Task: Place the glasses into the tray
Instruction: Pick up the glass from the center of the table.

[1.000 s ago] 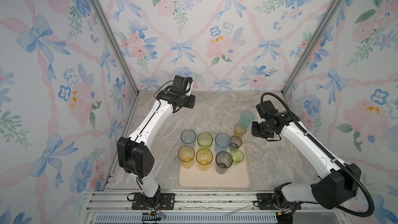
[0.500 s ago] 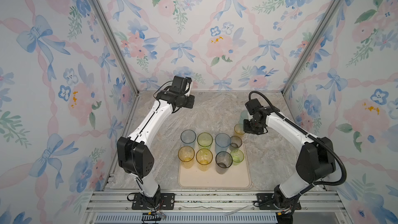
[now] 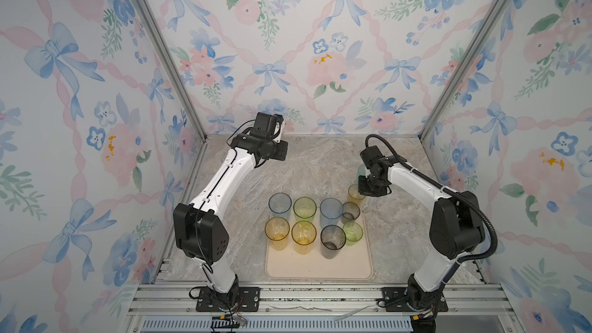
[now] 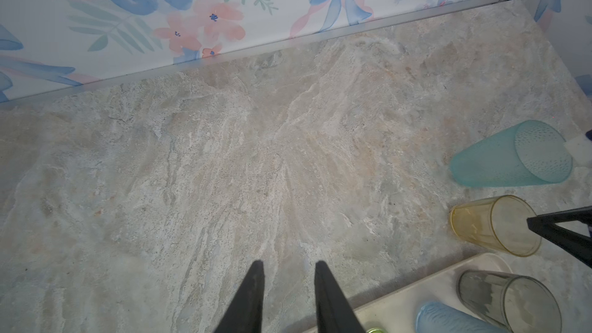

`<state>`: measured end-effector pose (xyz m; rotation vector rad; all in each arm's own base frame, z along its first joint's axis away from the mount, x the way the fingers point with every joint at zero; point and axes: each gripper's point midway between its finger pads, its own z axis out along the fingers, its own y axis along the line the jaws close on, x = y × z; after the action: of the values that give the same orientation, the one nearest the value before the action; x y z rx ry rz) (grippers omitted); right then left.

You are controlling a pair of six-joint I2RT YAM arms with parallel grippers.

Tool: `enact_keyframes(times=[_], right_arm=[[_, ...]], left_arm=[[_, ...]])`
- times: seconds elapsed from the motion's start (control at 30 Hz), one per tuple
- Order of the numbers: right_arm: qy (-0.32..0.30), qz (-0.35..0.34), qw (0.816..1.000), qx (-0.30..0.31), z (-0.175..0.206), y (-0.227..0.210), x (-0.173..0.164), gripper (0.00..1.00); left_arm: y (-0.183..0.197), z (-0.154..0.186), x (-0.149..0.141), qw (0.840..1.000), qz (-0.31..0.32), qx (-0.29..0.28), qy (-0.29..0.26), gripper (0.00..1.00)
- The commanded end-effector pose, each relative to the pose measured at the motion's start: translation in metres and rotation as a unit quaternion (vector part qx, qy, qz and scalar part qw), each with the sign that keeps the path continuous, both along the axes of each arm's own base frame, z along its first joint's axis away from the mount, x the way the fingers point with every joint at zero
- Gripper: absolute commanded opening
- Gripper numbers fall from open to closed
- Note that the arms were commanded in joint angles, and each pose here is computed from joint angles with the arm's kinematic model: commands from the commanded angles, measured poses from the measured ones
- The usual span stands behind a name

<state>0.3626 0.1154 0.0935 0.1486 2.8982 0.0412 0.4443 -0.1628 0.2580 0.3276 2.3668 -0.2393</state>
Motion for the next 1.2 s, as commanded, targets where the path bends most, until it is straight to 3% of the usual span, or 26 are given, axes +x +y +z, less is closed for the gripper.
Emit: enact_keyframes(times=[0.0,0.37,0.73,1.17], right_arm=[[-0.008,0.000,1.000,-0.006,0.001,-0.002,0.011,0.18],[0.004,0.003,1.000,-0.005,-0.009,0.001,0.016,0.13],[0.006,0.006,1.000,-0.009,-0.009,-0.001,0.015,0.01],[-0.038,0.011,0.999,0.008,0.037,0.000,0.010,0.00]], left_arm=[[0.002,0.004,0.001,1.000,-0.005,0.002,-0.007,0.30],[0.002,0.003,0.007,1.000,-0.004,0.001,-0.006,0.30],[0.002,0.002,0.008,1.000,-0.004,0.000,-0.005,0.30],[0.003,0.002,0.004,1.000,0.000,-0.004,-0.003,0.30]])
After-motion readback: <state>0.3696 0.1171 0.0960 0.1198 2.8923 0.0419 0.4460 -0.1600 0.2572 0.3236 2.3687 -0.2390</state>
